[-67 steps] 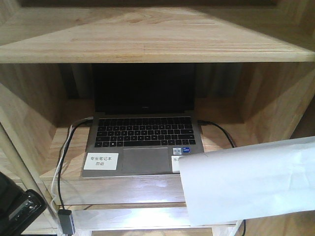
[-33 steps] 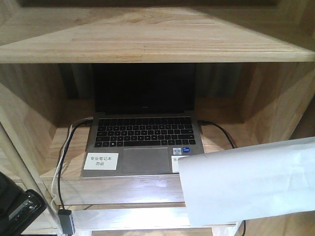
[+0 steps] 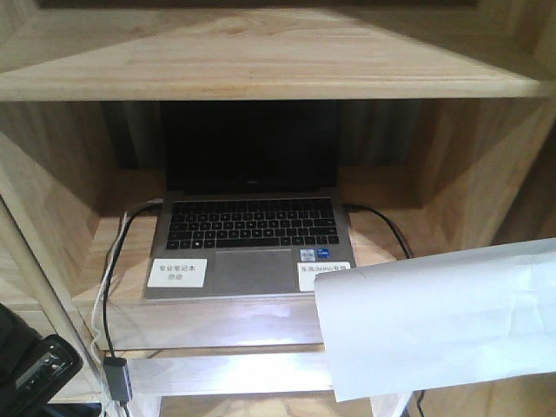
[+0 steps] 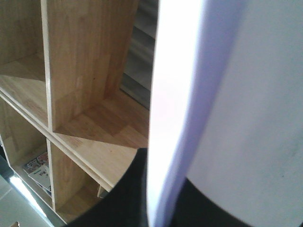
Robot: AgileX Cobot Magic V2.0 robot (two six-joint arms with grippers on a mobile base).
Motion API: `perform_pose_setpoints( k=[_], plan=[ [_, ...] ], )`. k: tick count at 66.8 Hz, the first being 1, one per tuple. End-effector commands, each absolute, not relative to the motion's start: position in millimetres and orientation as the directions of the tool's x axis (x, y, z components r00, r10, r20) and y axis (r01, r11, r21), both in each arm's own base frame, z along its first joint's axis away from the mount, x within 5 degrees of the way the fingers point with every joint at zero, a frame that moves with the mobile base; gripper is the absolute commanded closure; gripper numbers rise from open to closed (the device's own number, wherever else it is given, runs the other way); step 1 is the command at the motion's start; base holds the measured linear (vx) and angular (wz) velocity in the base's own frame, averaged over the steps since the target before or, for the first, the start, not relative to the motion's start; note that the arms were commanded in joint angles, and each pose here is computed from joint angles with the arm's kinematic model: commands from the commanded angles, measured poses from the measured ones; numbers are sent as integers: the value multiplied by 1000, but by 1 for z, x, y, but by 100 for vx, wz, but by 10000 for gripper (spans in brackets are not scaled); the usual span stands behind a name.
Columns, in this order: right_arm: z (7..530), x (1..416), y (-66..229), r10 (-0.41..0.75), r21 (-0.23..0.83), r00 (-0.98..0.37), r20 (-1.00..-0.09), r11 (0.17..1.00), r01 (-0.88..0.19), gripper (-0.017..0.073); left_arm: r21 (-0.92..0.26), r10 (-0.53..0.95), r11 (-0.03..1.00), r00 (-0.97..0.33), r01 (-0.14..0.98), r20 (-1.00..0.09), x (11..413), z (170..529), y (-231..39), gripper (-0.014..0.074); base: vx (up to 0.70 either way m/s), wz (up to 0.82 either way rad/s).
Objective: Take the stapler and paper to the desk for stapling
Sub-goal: 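Drive the base away from the shelf holding stapler and paper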
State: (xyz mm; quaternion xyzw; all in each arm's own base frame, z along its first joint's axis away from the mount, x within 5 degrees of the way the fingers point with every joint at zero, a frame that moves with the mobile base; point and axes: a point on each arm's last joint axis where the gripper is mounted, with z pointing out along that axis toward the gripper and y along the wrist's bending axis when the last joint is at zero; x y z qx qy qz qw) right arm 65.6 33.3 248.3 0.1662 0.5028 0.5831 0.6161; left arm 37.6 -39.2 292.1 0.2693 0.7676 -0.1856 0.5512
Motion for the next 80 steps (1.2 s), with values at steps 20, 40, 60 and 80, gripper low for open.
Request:
perform_pose_setpoints(
  k=[20,40,60,80],
  plan=[
    [262,63,34,889,746,-156,-430,252,-616,564,-5,112,804,-160,594,-981,40,311,-39,601,-13,-4],
    [262,63,34,889,746,-156,-430,252,-616,564,-5,112,804,-160,594,-981,40,311,-39,601,-15,-2],
    [262,63,34,889,746,-156,-430,252,-616,564,-5,112,804,-160,594,-981,40,311,-39,601,-11,3],
    [262,63,34,889,746,-156,-430,252,-616,564,-5,112,804,-160,594,-981,40,311,-39,601,-6,11]
  ],
)
